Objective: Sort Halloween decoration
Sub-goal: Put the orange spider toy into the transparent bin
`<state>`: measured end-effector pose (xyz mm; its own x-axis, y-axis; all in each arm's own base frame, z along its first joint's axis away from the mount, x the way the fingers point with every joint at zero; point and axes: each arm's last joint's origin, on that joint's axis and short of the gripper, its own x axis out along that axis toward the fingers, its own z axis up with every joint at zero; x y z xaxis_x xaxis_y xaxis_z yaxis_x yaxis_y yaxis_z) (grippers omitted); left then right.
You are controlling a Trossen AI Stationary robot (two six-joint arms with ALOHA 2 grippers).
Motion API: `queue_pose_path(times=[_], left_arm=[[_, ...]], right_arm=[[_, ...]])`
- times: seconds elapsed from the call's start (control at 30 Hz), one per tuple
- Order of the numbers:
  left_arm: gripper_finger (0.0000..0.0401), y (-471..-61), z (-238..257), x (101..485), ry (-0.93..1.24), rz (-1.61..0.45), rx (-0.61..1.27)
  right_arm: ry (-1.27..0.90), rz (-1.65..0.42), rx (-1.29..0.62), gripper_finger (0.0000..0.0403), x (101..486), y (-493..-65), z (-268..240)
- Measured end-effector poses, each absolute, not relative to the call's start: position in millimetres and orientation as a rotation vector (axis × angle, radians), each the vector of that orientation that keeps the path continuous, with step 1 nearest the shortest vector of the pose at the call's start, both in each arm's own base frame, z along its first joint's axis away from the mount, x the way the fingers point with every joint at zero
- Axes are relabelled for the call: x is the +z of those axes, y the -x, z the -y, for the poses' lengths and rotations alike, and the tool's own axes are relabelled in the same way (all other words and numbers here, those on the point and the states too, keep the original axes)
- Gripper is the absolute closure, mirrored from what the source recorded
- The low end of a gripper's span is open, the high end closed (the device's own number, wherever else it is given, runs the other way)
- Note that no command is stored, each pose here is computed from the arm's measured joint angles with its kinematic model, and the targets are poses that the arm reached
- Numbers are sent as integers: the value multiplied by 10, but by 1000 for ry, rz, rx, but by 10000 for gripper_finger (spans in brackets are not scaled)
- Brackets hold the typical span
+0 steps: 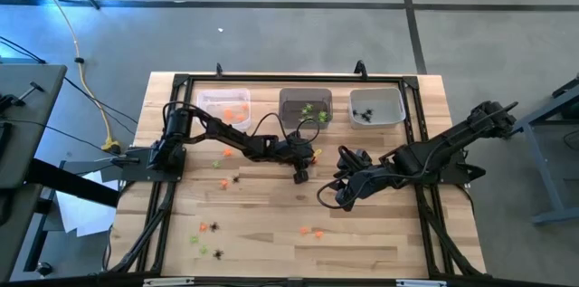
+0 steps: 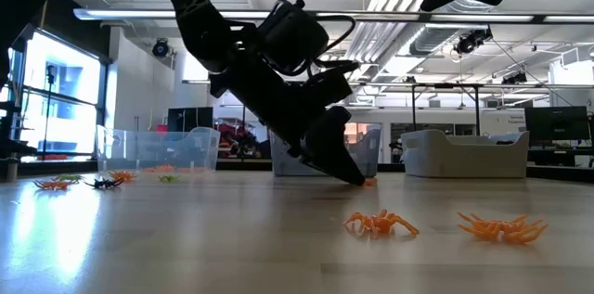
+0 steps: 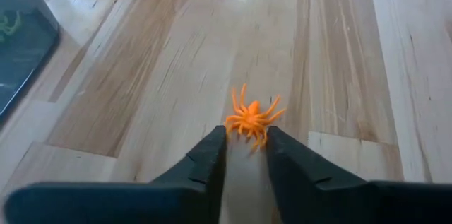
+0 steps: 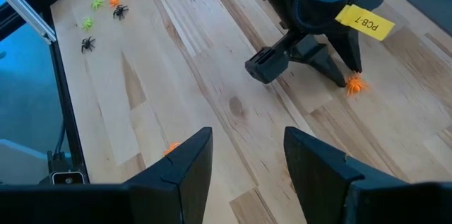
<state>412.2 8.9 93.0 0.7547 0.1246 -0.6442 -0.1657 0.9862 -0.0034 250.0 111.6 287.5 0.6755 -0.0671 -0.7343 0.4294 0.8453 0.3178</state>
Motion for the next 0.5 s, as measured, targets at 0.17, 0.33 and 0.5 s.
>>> queue_pose_path(times=[0.17, 0.33, 0.5], left_arm=[[375, -4122, -85, 929, 69, -700, 140], [397, -4122, -83, 928, 95, -699, 143], [400, -4123, -81, 929, 97, -698, 143]], right_arm=[[-500, -786, -292, 231, 2875, -2500, -1116], [-500, -786, -292, 231, 2875, -2500, -1116], [-499, -786, -292, 231, 2875, -2500, -1116]])
